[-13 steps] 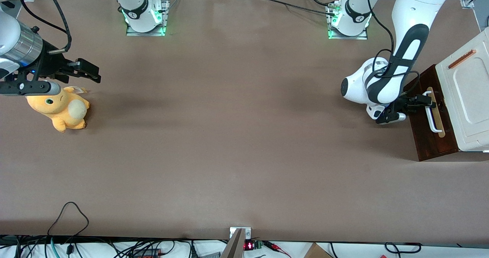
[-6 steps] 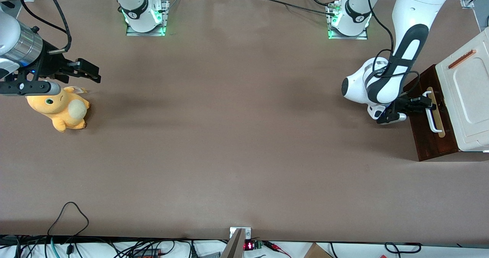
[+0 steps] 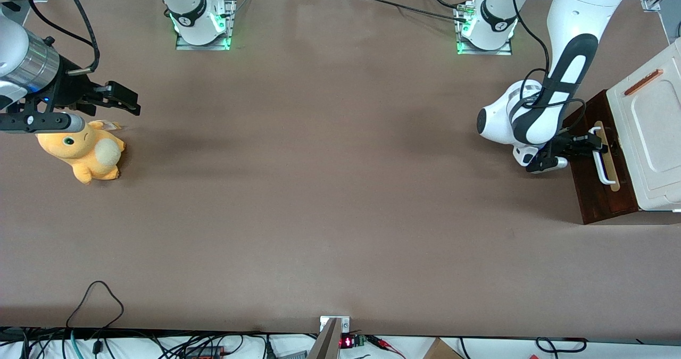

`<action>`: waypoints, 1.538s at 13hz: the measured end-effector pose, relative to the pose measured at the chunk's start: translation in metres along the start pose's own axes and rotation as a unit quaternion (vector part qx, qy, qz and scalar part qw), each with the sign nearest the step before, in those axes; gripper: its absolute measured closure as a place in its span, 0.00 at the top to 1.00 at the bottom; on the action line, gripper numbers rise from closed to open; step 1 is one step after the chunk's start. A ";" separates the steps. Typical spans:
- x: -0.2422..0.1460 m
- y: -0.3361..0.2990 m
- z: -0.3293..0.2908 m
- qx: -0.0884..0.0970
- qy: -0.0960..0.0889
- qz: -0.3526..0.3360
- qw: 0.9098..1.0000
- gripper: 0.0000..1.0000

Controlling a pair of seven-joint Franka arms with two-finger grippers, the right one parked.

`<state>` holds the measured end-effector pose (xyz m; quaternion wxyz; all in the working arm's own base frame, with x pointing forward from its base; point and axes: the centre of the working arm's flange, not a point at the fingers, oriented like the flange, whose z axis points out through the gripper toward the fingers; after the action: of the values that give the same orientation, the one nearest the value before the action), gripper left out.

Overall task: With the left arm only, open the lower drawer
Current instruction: 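Close the left gripper around the white bar handle, then pull the handle away from the cabinet with the left gripper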

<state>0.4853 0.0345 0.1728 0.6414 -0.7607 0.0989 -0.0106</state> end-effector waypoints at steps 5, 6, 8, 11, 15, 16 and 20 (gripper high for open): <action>-0.001 -0.001 0.004 0.001 -0.004 -0.001 1.000 0.43; -0.001 -0.001 0.004 0.001 -0.004 -0.002 1.000 0.30; -0.001 -0.002 0.003 0.005 -0.003 -0.019 1.000 0.19; -0.001 -0.002 0.003 0.005 -0.003 -0.021 1.000 0.19; 0.001 -0.001 -0.004 0.004 0.004 -0.020 1.000 0.19; 0.002 0.001 -0.010 0.003 0.010 -0.018 1.000 0.19; 0.004 0.009 -0.051 -0.001 0.039 -0.013 0.999 0.19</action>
<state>0.4809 -0.0178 0.1727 0.6361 -0.7617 0.1137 -0.0484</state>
